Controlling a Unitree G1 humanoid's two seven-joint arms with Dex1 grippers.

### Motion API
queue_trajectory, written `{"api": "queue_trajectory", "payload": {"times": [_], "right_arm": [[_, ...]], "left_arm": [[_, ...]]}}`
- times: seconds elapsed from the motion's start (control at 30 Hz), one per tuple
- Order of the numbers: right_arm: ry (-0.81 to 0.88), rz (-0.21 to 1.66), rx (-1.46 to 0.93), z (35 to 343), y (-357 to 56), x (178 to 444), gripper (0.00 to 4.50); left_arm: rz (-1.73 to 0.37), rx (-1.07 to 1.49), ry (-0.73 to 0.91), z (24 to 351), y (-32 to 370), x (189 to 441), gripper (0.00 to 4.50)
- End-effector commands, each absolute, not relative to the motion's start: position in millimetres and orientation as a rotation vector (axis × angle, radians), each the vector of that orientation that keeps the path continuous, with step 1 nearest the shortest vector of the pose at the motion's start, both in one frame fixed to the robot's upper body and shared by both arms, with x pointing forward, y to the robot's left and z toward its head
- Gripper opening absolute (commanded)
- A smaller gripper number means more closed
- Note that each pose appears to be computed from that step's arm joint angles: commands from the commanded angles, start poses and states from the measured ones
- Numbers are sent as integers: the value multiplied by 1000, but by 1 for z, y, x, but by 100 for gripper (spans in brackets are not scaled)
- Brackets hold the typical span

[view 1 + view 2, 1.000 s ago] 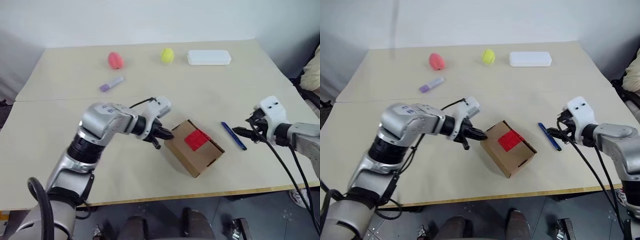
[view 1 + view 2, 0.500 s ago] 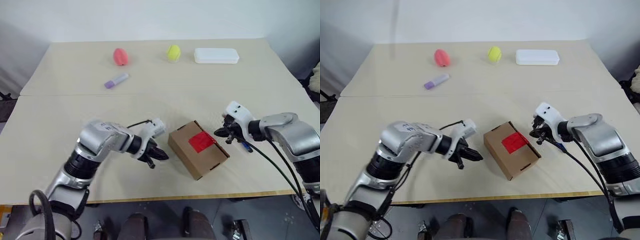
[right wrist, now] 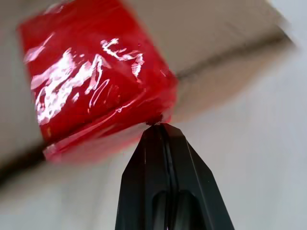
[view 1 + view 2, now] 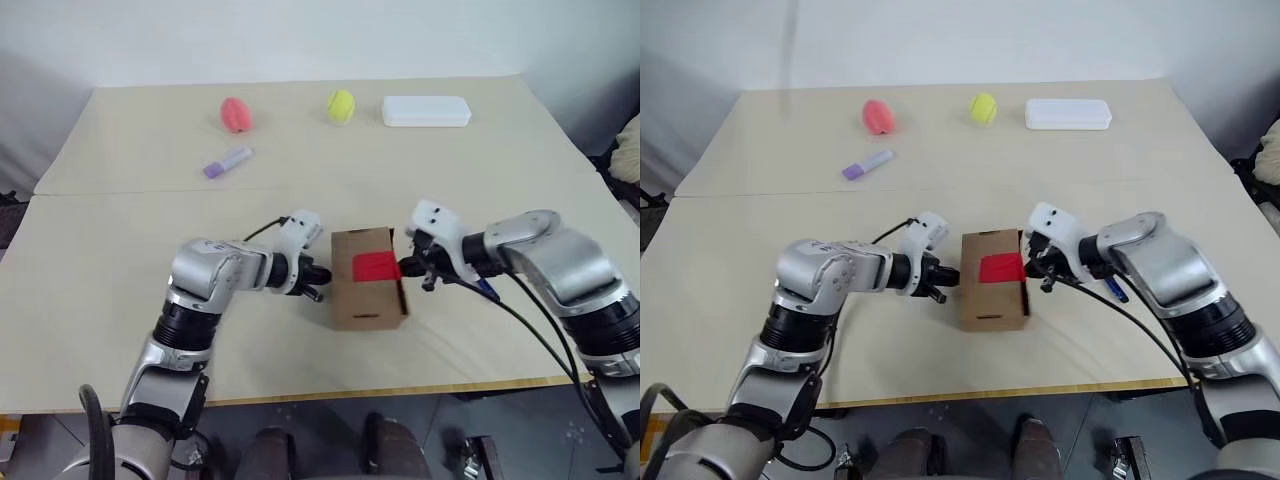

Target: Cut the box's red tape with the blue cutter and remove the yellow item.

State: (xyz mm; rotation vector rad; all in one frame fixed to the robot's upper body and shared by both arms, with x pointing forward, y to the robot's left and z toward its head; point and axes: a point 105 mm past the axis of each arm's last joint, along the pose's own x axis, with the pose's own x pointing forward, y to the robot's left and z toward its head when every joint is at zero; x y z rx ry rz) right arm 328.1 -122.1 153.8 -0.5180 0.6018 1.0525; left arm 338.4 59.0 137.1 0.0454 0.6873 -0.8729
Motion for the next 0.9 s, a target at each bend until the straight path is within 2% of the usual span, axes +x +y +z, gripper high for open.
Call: {"api": "queue_trajectory", "payload": {"times": [0.03, 0.17, 0.47, 0.73, 0.83, 0.9], "right_arm": [[546, 1112, -534, 163, -100, 328, 1], [546, 1098, -550, 158, -96, 334, 1], [503, 1031, -582, 166, -101, 344, 1], [412, 813, -610, 193, -130, 364, 1], [376, 754, -552, 214, -142, 363, 62], [356, 757, -497, 223, -140, 358, 127]], "left_arm": [[-947, 70, 629, 153, 50, 336, 0], [-939, 99, 647, 151, 59, 336, 0], [-890, 184, 682, 147, 84, 342, 0], [-898, 215, 639, 168, 103, 349, 0], [-977, 127, 543, 199, 92, 349, 0], [-1046, 54, 506, 210, 76, 346, 0]]}}
